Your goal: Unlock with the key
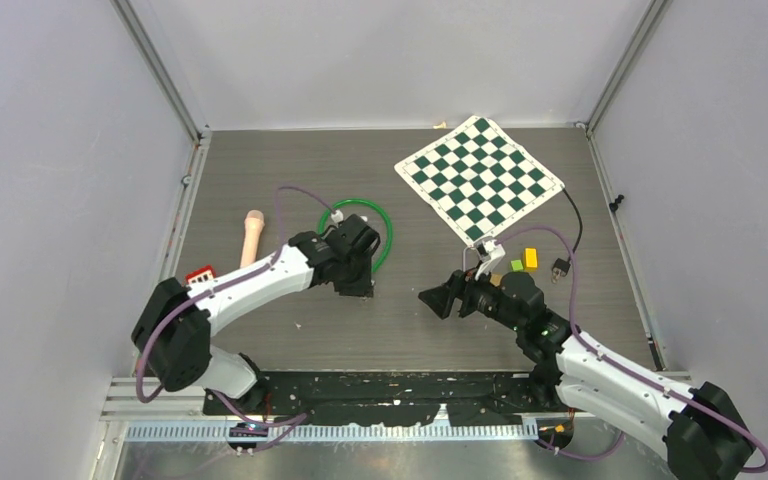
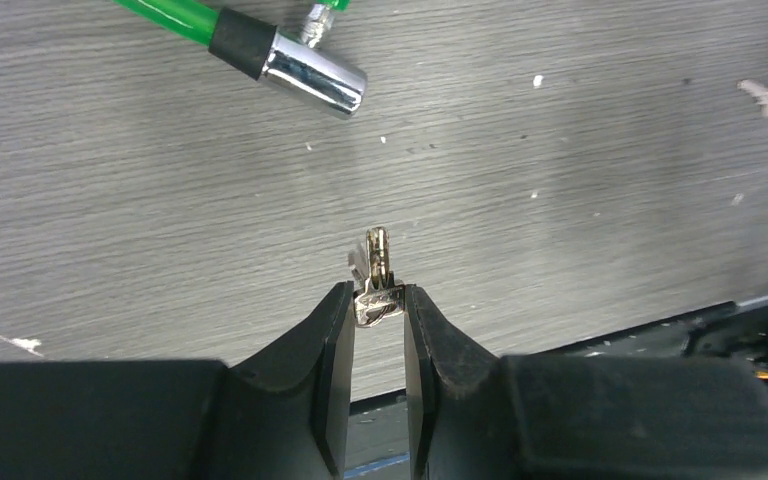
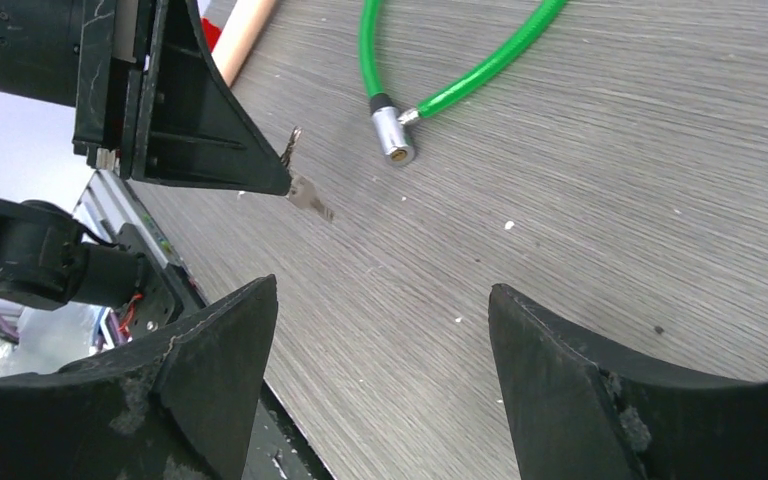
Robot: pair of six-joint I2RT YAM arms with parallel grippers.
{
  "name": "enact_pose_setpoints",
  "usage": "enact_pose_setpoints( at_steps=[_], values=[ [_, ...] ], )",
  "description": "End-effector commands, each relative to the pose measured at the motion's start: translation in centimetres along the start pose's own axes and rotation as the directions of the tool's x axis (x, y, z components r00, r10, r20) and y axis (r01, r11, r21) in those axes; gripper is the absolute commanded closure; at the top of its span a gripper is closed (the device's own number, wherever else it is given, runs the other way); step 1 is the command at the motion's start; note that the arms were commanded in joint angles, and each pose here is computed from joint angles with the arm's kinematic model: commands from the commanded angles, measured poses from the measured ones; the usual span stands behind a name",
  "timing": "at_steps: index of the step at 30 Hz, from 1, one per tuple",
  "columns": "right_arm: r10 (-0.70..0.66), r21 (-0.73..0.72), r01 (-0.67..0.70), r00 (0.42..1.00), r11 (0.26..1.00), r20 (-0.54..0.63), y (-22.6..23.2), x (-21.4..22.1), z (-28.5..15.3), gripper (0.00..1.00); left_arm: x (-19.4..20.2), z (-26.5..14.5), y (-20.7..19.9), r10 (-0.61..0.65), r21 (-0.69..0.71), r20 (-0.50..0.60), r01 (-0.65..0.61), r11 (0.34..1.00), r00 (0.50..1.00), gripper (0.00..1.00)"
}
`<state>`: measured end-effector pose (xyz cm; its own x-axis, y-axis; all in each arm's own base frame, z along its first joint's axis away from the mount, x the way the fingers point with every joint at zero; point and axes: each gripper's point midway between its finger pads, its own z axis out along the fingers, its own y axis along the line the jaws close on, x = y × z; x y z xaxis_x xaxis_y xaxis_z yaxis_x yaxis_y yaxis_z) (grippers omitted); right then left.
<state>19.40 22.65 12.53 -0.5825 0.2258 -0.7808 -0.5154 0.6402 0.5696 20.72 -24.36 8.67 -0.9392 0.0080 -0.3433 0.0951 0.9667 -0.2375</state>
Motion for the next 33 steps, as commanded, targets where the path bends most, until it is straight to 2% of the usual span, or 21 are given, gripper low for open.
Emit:
enact_pose_setpoints(
  at_steps=[1, 6, 13, 25, 33],
  values=[
    [-0.034, -0.133, 0.046, 0.995, 0.990, 0.093, 3.2, -1.9, 0.0, 0.17, -1.4, -1.4, -3.0, -0.144, 0.169, 0.078, 0.129, 0.977, 0.986, 0.93],
    [-0.072, -0.194, 0.104, 0.983, 0.975, 0.166, 5.2, -2.8, 0.1, 0.18, -2.6, -3.6, -5.7, -0.274, 0.336, 0.097, 0.227, 0.914, 0.957, 0.92],
    [-0.093, -0.240, 0.151, 0.967, 0.959, 0.239, 7.0, -3.5, 0.3, 0.22, -4.4, -7.0, -8.0, -0.362, 0.460, 0.141, 0.262, 0.848, 0.921, 0.93],
    [-0.138, -0.240, 0.204, 0.954, 0.949, 0.266, 7.9, -3.8, 1.4, 0.24, -4.6, -9.0, -10.7, -0.377, 0.525, 0.152, 0.249, 0.814, 0.914, 0.93],
    [-0.148, -0.207, 0.206, 0.953, 0.956, 0.266, 7.3, -3.5, 2.0, 0.31, -4.4, -9.6, -11.7, -0.374, 0.548, 0.150, 0.238, 0.802, 0.915, 0.93]
  ],
)
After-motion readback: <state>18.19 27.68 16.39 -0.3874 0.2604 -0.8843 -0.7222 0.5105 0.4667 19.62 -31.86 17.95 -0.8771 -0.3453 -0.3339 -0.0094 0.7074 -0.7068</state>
